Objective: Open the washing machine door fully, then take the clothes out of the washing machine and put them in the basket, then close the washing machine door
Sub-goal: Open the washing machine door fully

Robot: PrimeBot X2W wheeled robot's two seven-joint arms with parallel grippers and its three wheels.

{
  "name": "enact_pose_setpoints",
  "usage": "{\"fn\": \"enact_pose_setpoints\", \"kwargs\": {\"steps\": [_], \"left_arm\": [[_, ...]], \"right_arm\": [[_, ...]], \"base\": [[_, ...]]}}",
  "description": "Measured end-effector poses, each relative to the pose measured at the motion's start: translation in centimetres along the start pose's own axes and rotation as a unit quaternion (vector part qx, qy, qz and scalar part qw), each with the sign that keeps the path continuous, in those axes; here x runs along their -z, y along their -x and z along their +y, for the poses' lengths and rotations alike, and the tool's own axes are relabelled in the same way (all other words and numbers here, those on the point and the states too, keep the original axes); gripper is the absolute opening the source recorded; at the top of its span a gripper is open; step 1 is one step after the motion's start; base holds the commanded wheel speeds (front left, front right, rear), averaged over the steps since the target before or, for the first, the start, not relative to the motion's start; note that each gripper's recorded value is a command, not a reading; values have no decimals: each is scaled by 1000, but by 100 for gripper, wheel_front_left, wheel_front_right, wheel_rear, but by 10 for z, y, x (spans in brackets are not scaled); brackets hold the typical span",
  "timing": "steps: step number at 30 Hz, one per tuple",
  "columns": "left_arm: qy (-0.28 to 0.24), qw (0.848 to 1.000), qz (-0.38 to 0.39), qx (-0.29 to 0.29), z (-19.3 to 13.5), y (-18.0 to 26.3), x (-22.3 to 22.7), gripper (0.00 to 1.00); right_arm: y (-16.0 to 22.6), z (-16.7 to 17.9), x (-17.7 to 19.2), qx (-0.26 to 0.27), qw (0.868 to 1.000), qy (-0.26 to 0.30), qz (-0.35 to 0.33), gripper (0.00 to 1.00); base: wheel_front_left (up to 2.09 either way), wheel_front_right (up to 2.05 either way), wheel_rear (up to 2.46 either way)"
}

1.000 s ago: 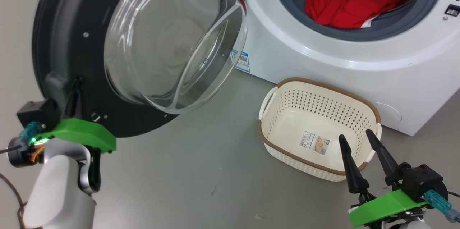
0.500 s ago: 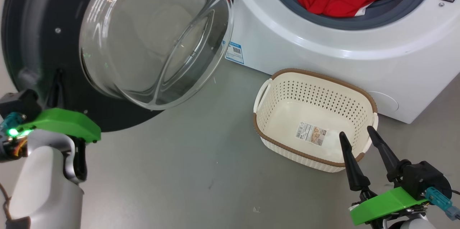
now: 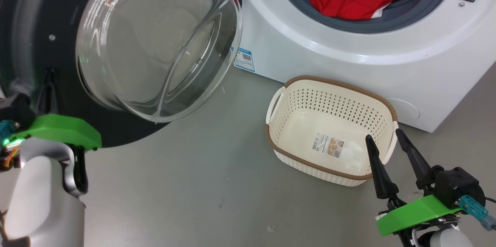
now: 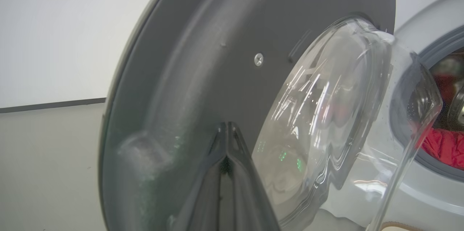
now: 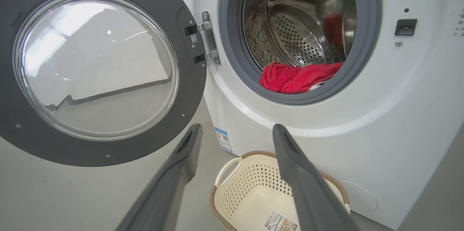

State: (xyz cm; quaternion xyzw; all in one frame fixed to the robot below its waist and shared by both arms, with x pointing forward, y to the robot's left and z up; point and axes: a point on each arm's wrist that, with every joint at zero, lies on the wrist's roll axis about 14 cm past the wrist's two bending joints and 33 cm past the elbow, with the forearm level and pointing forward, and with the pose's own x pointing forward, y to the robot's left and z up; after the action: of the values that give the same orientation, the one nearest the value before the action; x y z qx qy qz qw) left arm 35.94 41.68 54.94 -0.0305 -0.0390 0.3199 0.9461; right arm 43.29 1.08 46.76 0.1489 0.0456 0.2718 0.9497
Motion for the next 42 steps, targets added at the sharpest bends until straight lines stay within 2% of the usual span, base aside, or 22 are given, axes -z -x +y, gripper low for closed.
{"fn": "enact_pose_setpoints", "kwargs": {"steps": [8, 17, 18, 19, 21, 28, 42], "left_arm": [[12, 999, -39, 13, -6, 12, -18, 0], [28, 987, -92, 126, -69, 37, -42, 0], [34, 985, -97, 140, -78, 41, -44, 11], [36, 982, -102, 154, -87, 45, -46, 28], [44, 977, -110, 178, -103, 52, -51, 100], [78, 960, -115, 244, -147, 71, -54, 100], [94, 933, -46, 345, -215, 101, -6, 100]], "right_arm": [[5, -2, -5, 8, 1000, -7, -12, 100], [18, -26, -17, 49, 998, 4, -29, 100], [21, -31, -19, 57, 998, 7, -32, 100], [23, -35, -22, 65, 997, 10, -35, 100], [26, -43, -31, 77, 996, 26, -47, 100], [45, -70, -55, 121, 988, 52, -77, 100], [108, -116, -91, 215, 966, 71, -127, 100]], "base": [[0, 0, 0], [0, 0, 0], [0, 0, 0], [0, 0, 0], [0, 0, 0], [0, 0, 0], [0, 0, 0]]}}
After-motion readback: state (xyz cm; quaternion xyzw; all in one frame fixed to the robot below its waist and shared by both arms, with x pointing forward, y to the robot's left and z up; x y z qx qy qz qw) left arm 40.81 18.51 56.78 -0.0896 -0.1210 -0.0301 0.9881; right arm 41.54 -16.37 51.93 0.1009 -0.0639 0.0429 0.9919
